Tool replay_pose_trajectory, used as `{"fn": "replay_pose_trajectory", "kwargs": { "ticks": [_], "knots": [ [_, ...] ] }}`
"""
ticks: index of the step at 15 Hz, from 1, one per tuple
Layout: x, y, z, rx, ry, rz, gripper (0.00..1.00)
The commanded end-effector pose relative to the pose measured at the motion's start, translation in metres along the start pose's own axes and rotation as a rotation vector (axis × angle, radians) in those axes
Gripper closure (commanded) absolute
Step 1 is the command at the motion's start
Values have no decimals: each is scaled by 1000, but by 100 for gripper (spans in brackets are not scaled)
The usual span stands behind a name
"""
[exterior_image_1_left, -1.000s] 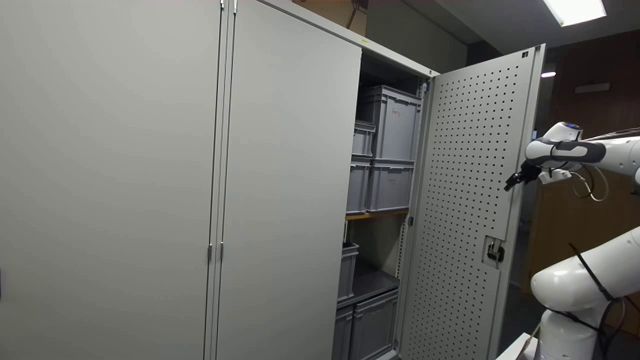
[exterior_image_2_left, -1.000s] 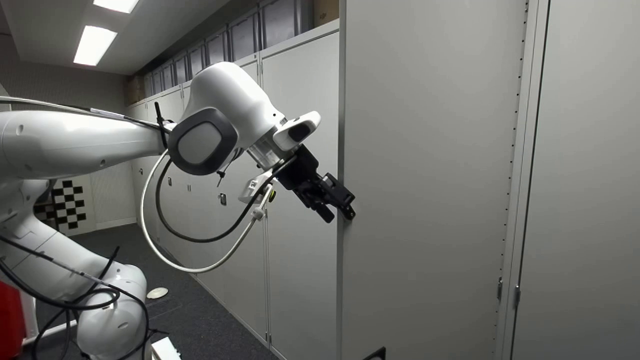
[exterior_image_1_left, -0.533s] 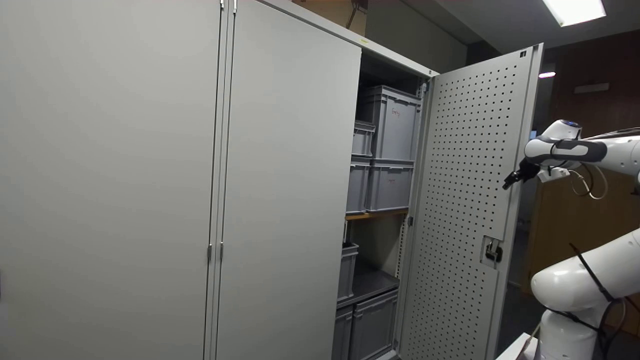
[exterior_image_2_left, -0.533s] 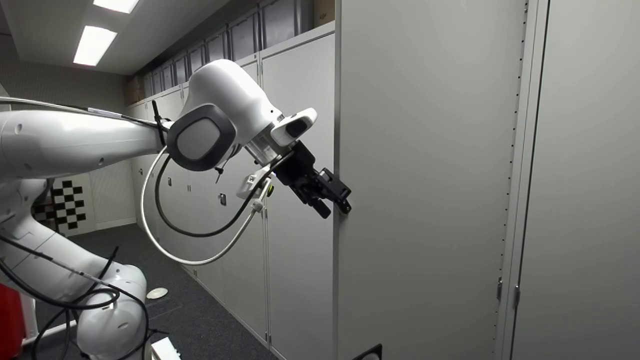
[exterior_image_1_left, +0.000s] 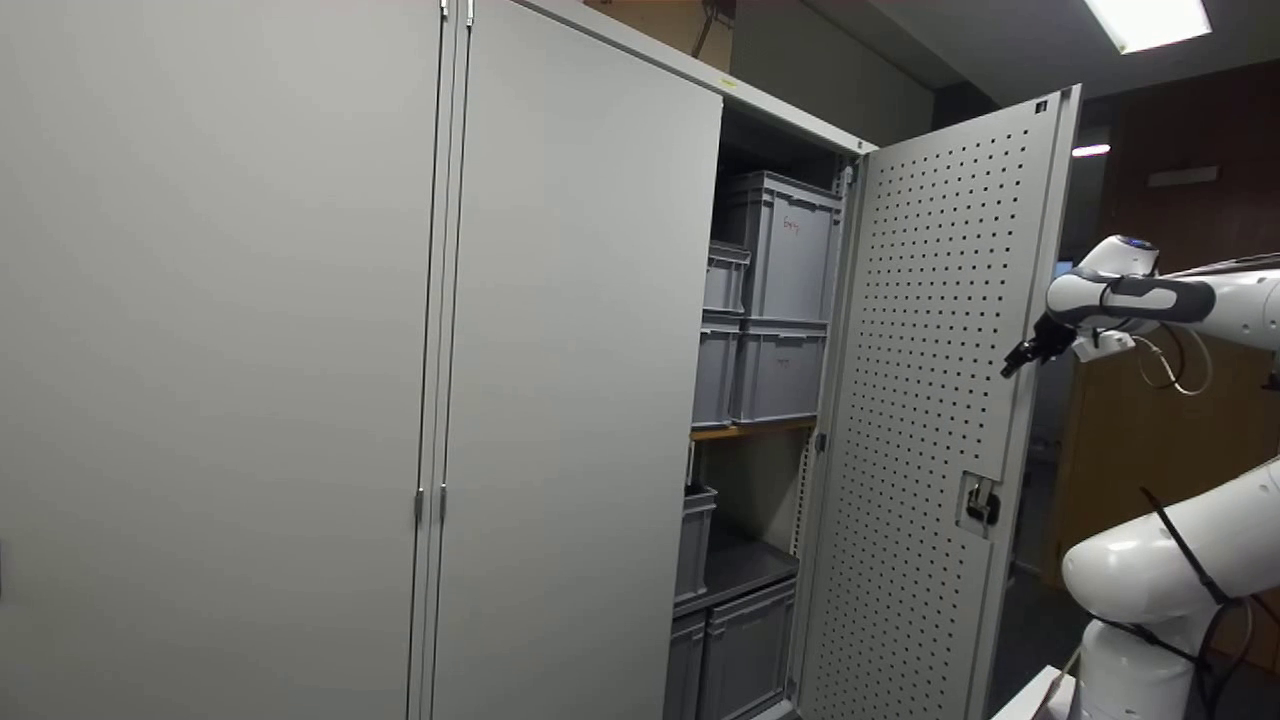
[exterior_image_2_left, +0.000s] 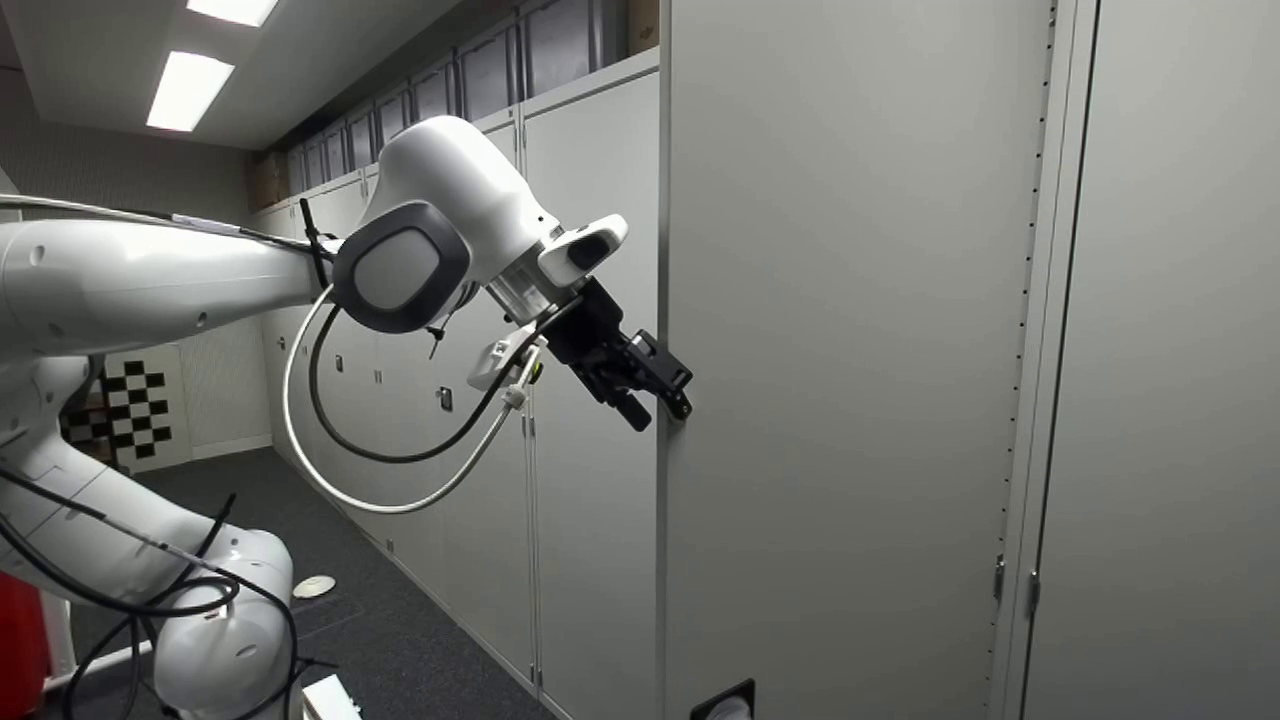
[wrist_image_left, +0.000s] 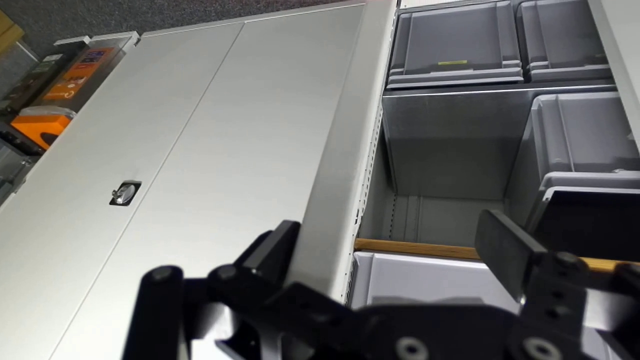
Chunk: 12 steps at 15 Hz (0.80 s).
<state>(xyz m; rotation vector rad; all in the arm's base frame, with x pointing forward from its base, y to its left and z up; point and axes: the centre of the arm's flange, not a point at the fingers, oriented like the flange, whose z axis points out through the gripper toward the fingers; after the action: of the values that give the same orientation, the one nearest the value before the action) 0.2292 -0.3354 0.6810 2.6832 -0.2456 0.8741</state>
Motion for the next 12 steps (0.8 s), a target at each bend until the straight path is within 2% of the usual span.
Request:
{"fn": "replay_pose_trajectory", "kwargs": {
  "ticks": [1, 12],
  "knots": [
    [47, -25, 5, 30, 64, -78, 0],
    [61, -54, -2, 64, 46, -101, 0]
  ]
}}
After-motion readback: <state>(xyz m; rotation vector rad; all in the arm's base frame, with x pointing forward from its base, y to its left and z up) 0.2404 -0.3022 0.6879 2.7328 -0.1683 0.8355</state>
